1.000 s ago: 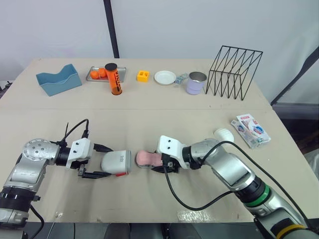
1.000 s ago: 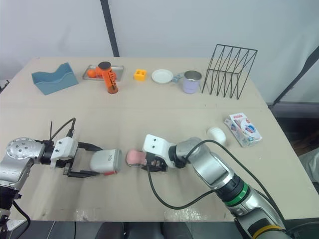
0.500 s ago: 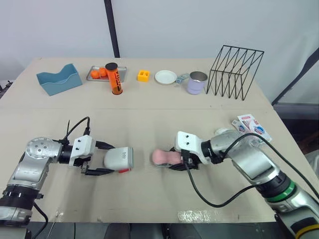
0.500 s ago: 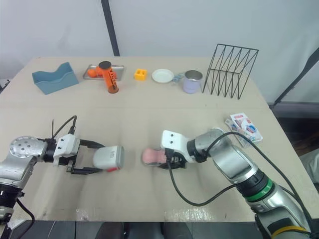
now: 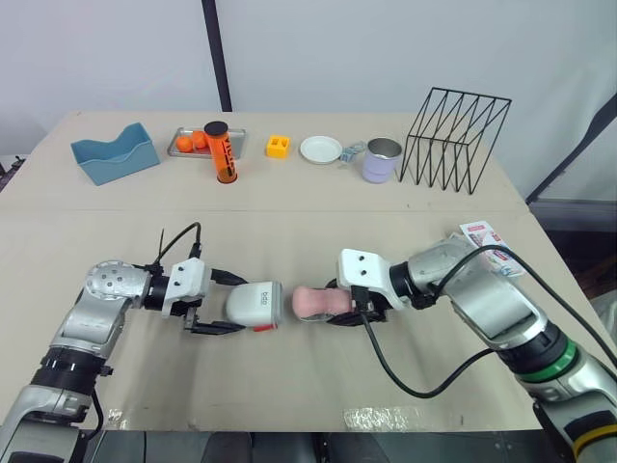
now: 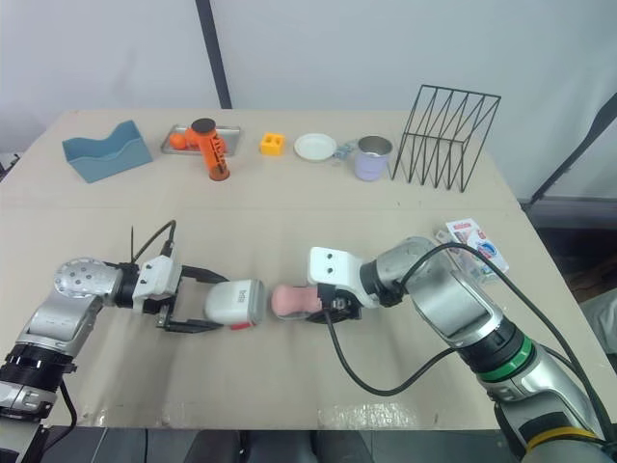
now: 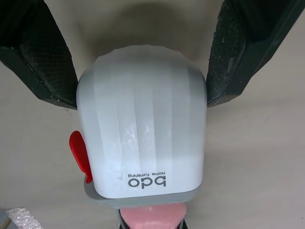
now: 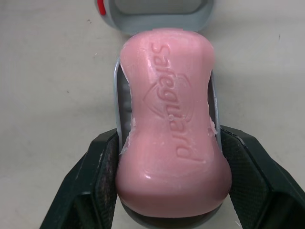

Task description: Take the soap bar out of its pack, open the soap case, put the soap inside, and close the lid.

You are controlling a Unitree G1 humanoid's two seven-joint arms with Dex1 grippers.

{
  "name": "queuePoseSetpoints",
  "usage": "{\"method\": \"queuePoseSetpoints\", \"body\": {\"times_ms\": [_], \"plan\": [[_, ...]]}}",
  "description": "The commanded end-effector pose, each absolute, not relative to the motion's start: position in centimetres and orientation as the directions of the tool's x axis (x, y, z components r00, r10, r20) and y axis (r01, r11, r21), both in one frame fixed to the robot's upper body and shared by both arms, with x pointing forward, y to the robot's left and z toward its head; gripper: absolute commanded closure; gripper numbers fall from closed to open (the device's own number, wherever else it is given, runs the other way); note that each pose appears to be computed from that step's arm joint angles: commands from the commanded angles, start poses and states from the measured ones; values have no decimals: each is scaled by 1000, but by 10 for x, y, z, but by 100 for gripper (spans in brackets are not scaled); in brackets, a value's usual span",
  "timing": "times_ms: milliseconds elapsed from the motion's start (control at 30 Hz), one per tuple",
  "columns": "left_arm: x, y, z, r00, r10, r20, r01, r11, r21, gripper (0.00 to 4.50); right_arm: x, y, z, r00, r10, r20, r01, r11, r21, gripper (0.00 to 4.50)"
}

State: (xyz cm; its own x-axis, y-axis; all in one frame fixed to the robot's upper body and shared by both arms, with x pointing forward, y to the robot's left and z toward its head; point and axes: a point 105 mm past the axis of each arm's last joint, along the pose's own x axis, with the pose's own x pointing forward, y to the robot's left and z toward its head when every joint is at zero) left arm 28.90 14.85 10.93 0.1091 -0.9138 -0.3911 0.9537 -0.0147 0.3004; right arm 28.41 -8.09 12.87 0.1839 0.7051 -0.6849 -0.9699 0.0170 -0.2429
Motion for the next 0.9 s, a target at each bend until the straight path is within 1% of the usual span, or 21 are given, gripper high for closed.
{"method": "queuePoseSetpoints", "body": {"times_ms": [33,333,667,900], "plan": [[292,142,117,105,-917,-385,940,-35,340,95,283,-72,139,182,719,-670,-963,-8,-270,198],[295,135,118,98,-919,-382,938,-43,344,95,277,-65,131,147,688,-711,-973,-29,-229,198],[295,128,116,92,-925,-368,939,-43,341,95,282,-47,135,161,699,-696,-970,-20,-244,198],[297,127,113,100,-922,-374,939,-37,342,95,281,-40,136,149,708,-690,-969,-33,-244,198]]}}
